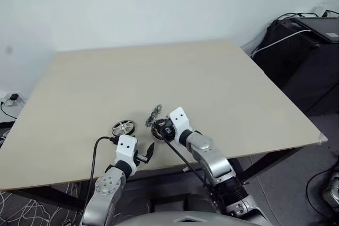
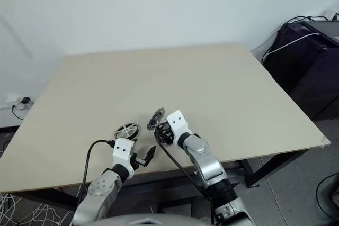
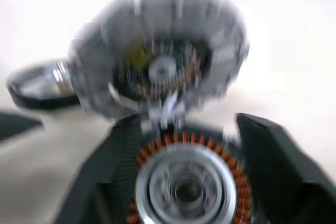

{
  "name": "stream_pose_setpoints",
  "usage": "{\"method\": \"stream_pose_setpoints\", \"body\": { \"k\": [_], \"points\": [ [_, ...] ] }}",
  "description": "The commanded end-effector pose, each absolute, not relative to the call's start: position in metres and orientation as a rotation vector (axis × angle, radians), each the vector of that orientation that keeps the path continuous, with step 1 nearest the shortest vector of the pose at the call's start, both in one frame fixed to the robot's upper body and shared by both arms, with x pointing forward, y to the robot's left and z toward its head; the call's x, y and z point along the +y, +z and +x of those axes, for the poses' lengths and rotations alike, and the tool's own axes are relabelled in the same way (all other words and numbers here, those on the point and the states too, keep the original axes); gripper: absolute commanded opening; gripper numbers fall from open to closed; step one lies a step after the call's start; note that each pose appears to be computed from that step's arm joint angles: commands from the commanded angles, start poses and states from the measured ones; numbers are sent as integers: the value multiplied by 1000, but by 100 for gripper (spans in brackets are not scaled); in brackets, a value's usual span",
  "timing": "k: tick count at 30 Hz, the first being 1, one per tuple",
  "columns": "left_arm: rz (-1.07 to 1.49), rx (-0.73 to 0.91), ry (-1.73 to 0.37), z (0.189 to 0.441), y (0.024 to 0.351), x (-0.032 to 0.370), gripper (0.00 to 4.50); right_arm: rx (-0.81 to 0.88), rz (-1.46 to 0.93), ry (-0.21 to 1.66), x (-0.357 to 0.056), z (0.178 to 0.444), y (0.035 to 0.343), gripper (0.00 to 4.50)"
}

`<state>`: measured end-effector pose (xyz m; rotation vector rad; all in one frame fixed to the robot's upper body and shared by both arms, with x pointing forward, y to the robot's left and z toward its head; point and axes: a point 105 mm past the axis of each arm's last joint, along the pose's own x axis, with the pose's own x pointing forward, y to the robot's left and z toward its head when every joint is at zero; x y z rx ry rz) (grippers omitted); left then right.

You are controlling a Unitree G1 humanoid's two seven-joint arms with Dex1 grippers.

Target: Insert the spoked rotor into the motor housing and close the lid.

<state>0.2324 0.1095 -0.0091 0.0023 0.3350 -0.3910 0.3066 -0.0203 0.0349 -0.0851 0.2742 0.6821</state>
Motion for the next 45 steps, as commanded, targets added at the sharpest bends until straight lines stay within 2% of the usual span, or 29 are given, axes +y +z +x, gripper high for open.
{"method": "stream_pose_setpoints", "body": {
  "k": [1, 6, 7, 20, 45],
  "points": [
    [0, 274, -398, 238, 6, 107, 450, 209, -86, 676, -20, 308, 56, 169],
    [-2, 276, -399, 238, 6, 107, 450, 331, -214, 686, -27, 300, 40, 10],
    [-2, 277, -399, 238, 5, 106, 450, 353, -236, 686, -28, 299, 38, 2],
    [-7, 282, -398, 239, 2, 107, 450, 493, -355, 675, -32, 299, 27, 2],
    [-16, 277, -402, 239, 6, 104, 450, 558, -349, 703, -30, 292, 14, 2]
  ]
}}
